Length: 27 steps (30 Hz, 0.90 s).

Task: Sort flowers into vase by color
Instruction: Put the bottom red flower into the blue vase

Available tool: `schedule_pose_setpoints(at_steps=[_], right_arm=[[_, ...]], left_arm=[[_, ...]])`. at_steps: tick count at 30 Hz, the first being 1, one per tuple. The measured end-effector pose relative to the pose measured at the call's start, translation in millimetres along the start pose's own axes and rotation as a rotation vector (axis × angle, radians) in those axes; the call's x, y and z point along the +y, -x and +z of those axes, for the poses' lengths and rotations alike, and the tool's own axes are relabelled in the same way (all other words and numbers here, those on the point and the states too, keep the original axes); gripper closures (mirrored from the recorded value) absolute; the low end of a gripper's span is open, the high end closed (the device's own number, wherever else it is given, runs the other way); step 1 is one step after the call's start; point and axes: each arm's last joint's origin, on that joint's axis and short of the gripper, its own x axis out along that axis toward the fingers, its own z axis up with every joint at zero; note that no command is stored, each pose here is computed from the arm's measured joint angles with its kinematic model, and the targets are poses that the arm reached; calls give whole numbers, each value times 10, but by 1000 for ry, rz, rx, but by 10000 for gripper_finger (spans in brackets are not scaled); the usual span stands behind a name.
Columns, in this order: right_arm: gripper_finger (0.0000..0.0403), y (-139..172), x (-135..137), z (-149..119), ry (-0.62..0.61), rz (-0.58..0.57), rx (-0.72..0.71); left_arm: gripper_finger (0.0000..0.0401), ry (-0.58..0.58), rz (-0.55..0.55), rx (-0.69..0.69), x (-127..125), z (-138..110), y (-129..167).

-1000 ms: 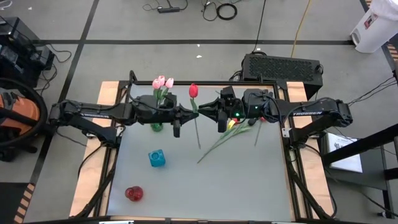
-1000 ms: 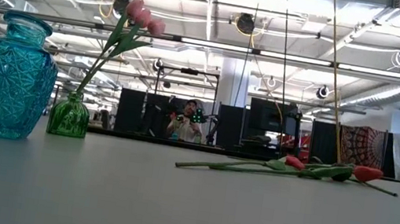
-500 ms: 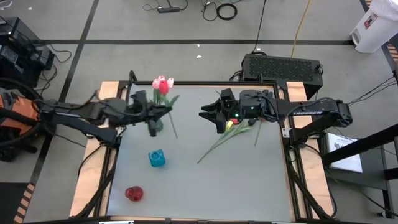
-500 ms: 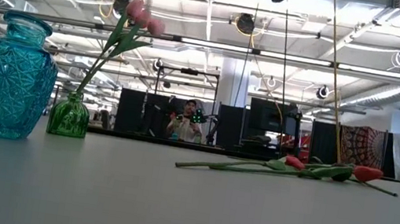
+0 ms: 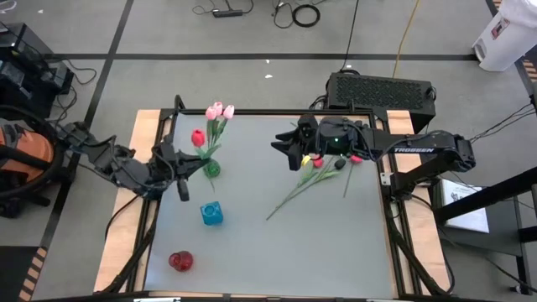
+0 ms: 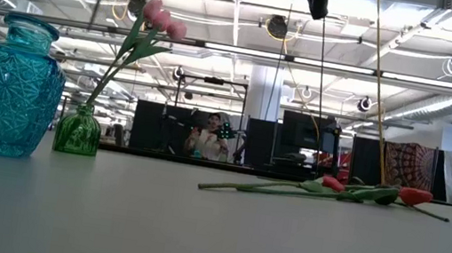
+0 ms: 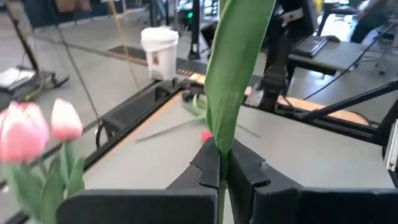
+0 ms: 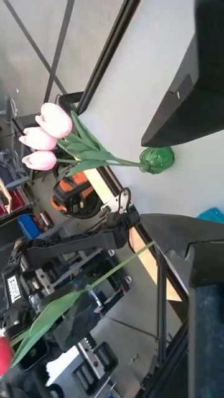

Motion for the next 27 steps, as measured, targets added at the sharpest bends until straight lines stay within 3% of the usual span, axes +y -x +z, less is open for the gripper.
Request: schedule_pose_setpoints(at_steps=[12, 27], right_arm=[[227, -1, -25, -19, 3, -19, 24], [227, -1, -27, -22, 16, -22, 27]], left_arm=[[392, 116, -59, 51, -115, -160, 208], [392, 62, 13, 70, -258, -307, 146]])
